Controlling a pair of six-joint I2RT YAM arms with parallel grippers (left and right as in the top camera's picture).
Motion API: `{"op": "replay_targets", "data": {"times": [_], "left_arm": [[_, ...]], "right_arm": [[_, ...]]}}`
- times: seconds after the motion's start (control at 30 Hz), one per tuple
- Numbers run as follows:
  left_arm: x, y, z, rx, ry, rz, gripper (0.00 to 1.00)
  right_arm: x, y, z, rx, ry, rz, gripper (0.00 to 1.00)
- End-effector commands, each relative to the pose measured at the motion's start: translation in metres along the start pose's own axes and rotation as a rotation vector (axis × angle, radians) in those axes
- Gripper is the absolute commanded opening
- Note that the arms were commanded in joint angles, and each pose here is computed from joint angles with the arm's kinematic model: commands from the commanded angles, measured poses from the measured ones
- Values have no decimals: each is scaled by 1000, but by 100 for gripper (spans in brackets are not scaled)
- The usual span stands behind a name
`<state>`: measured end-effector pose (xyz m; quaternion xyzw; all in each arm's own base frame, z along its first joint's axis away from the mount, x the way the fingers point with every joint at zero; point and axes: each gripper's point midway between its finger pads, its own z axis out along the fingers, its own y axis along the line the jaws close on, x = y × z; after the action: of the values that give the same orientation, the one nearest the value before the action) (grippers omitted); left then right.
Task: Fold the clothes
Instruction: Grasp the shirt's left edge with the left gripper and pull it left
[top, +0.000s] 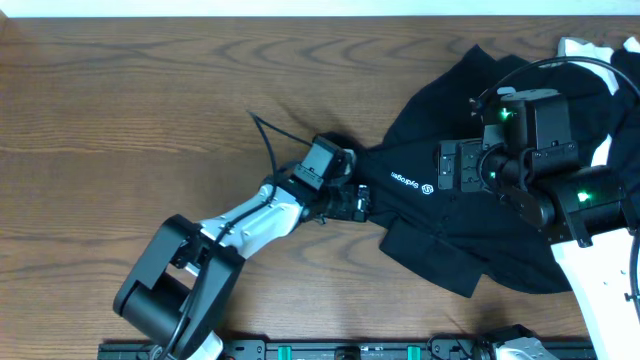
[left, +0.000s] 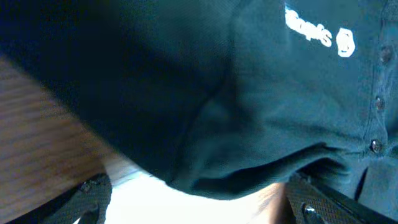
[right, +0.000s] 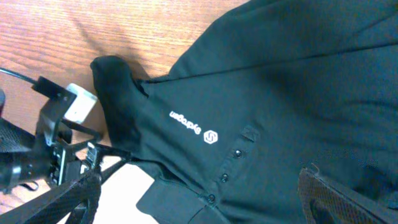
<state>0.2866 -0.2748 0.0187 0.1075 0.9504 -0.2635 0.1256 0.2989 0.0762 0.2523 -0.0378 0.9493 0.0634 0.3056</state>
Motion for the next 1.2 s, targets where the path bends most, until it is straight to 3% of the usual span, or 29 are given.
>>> {"op": "replay_targets", "data": {"times": [0.0, 0.1, 0.27, 0.33, 0.57, 0.73, 0.93, 1.17], "left_arm": [[1, 2, 11, -45, -2, 10, 86], [2, 5, 16, -73, -5, 17, 73], [-4, 3, 17, -63, -30, 24, 32], [-6, 3, 17, -62, -41, 27, 6], [-18, 18, 1, -126, -83, 16, 6], [-49, 37, -39, -165, -188, 44, 6], [-100, 102, -115, -337, -401, 0, 6], [-132, 190, -191, -461, -570, -192, 6]], "right_arm": [[-3, -6, -4, 23, -11, -3, 98], [-2, -6, -4, 24, -4, -3, 98], [2, -7, -4, 27, 11, -3, 96], [3, -7, -4, 27, 14, -3, 96], [7, -15, -4, 74, 30, -5, 96], [7, -17, -5, 86, 29, -5, 96], [7, -17, -5, 86, 29, -5, 96], [8, -17, -5, 86, 32, -5, 96]]}}
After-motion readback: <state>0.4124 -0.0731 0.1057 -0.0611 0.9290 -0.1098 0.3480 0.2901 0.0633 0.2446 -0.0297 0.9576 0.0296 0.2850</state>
